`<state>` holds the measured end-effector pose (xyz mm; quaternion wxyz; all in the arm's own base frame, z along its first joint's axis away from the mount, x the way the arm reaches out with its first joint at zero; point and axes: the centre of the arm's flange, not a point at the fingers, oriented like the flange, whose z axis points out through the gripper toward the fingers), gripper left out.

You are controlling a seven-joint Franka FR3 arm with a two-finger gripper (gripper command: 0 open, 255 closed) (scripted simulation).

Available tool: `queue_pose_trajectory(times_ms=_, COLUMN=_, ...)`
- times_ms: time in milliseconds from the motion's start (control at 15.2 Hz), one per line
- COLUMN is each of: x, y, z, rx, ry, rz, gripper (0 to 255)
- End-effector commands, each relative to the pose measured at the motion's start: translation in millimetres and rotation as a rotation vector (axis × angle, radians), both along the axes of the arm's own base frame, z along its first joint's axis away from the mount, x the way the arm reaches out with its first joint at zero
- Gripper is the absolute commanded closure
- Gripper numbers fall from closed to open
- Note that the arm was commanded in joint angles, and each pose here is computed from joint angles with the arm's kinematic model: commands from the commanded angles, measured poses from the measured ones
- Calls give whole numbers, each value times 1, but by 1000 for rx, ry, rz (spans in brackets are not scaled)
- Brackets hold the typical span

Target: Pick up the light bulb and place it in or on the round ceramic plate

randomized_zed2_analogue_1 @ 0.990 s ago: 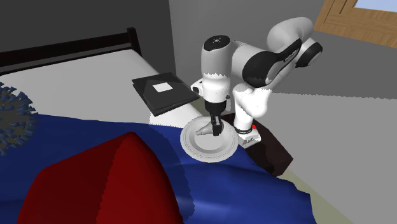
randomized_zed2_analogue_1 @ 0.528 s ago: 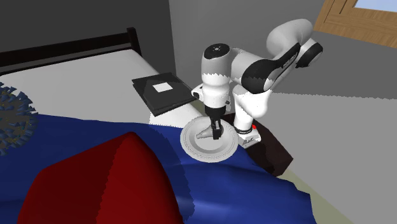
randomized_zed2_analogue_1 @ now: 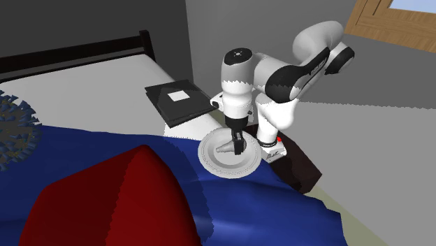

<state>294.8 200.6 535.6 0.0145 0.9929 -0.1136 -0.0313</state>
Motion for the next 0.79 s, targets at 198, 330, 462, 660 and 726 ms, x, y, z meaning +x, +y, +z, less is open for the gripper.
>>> queue_pose_trajectory(times_ms=198, x=3, y=1, z=40, rx=0, ry=0, rz=0, gripper=0)
queue_pose_trajectory(times_ms=330, x=3, y=1, z=50, rx=0, ry=0, rz=0, gripper=0)
queue_pose_trajectory(times_ms=462, x=3, y=1, z=50, rx=0, ry=0, rz=0, gripper=0)
queue_pose_trajectory(times_ms=660, x=3, y=1, z=50, rx=0, ry=0, rz=0, gripper=0)
queue_pose_trajectory(times_ms=726, x=3, y=1, z=50, rx=0, ry=0, rz=0, gripper=0)
